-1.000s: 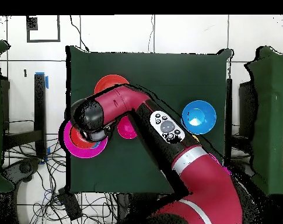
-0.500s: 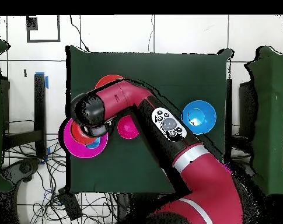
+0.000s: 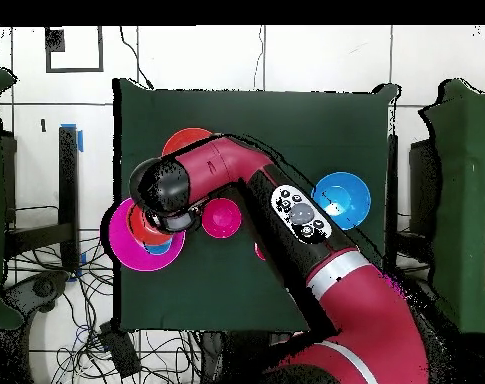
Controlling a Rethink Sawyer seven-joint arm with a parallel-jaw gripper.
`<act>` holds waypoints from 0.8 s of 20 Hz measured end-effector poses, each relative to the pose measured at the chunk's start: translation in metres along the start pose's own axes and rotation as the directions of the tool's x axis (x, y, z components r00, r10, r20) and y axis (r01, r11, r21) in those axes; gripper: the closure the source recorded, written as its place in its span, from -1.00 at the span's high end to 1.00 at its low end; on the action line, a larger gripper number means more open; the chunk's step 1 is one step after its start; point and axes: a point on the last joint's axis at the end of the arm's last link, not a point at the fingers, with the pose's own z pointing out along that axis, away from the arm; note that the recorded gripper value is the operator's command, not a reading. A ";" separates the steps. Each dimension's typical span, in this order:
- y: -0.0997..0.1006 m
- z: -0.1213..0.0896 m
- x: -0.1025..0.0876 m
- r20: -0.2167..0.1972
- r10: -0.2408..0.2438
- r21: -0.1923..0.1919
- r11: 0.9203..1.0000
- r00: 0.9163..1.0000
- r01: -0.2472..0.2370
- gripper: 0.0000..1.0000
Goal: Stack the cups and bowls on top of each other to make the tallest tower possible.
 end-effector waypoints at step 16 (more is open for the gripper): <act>-0.003 0.001 0.001 0.002 -0.020 0.009 1.000 1.000 0.020 1.00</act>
